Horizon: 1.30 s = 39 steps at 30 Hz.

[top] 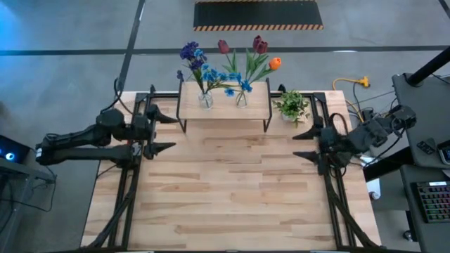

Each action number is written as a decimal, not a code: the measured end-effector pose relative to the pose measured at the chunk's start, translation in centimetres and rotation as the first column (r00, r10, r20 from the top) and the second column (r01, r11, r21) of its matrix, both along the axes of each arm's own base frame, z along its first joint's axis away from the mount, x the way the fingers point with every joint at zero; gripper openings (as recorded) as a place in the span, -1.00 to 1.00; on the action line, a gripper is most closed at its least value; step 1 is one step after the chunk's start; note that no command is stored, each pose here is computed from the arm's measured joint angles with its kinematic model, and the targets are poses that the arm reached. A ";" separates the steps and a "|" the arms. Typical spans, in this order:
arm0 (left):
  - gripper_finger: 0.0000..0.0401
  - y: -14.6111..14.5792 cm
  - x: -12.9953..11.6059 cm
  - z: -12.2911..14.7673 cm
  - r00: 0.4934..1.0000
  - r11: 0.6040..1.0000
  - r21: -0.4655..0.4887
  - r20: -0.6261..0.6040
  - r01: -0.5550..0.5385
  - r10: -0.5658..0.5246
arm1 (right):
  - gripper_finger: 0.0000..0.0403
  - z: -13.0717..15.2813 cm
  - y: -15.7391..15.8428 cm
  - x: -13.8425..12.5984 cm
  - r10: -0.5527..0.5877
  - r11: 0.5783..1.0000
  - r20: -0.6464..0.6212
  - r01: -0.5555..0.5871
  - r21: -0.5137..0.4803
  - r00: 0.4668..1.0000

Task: Pick and place flowers into a vace then onto a shelf
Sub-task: Return to Home Position

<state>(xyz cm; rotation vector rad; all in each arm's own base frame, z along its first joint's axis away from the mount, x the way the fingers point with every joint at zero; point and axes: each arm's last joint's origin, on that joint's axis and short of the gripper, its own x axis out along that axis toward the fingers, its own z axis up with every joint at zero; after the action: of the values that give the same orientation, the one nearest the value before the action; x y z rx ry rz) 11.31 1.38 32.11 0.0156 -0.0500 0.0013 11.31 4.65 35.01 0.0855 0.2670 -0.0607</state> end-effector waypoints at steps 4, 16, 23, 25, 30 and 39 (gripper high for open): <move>0.91 -0.1 -0.4 -1.9 0.995 1.000 0.017 0.104 0.001 -0.003 | 0.20 -1.4 0.0 -0.5 0.203 0.979 0.173 -0.198 -0.046 0.964; 0.90 -0.2 -0.8 -5.6 0.982 0.999 0.010 0.186 0.032 -0.033 | 0.20 -5.9 -3.2 -0.9 0.167 0.986 0.233 -0.166 -0.021 0.958; 0.90 -0.4 -2.1 -8.2 0.972 0.996 -0.053 0.229 0.065 -0.051 | 0.20 -7.4 -4.0 -3.1 0.113 0.994 0.320 -0.104 -0.045 0.941; 0.90 -0.5 -2.4 -8.9 0.968 0.995 -0.069 0.244 0.072 -0.053 | 0.20 -7.9 -4.1 -3.4 0.111 0.994 0.334 -0.105 -0.037 0.936; 0.90 -0.4 -2.6 -10.1 0.963 0.995 -0.086 0.269 0.049 -0.024 | 0.20 -9.5 -4.1 -3.5 0.096 0.994 0.340 -0.105 0.009 0.935; 0.90 -0.5 -2.6 -10.1 0.955 0.993 -0.085 0.292 0.081 -0.053 | 0.20 -12.1 -4.0 -2.6 0.088 0.994 0.397 -0.108 0.029 0.914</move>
<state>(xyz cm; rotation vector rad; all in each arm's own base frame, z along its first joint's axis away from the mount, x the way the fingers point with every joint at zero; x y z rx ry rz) 8.67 0.84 21.96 -0.0830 -0.3439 -0.0620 8.75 0.66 22.92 0.1318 -0.1336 0.0644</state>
